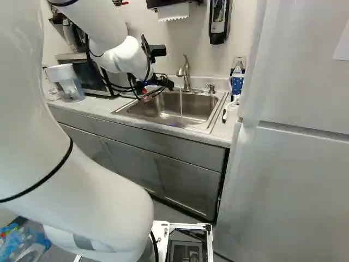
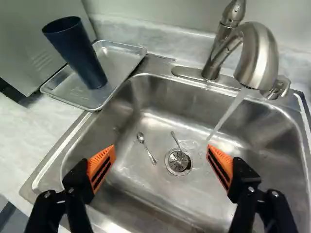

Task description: Rinse the cup and place it in the tray

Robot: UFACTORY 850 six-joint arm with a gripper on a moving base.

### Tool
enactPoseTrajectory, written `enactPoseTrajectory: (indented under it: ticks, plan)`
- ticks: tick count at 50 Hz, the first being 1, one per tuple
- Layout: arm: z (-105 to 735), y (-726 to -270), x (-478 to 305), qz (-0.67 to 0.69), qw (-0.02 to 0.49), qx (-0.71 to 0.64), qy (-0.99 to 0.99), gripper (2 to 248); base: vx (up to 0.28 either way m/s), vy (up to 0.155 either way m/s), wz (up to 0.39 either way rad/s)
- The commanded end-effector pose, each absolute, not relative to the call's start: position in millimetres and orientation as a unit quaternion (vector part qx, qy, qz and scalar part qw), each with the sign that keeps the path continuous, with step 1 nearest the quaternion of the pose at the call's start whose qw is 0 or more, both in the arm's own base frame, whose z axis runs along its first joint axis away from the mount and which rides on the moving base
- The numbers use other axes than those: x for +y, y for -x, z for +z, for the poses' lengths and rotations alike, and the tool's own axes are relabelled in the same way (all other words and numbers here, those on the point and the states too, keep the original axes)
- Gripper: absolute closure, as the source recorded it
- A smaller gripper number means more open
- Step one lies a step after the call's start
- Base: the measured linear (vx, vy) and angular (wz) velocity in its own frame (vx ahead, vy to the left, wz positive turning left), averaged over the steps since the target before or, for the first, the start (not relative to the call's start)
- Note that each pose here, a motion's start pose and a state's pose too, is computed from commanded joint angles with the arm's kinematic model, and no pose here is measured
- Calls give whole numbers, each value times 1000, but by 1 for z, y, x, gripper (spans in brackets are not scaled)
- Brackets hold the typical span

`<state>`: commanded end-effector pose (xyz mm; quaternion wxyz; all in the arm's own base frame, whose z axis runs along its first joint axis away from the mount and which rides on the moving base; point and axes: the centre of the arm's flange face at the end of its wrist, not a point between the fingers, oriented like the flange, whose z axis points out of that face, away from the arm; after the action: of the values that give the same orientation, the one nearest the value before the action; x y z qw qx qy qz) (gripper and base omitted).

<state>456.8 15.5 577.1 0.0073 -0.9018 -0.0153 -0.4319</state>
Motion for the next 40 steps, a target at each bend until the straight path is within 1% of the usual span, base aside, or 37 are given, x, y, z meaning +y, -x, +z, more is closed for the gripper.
enactPoseTrajectory:
  ticks: [14,40]
  plan:
    - [577,-463,37,-431,17,-36,901,3,0,0,0]
    - [590,-490,77,-440,34,-69,895,3,0,0,0]
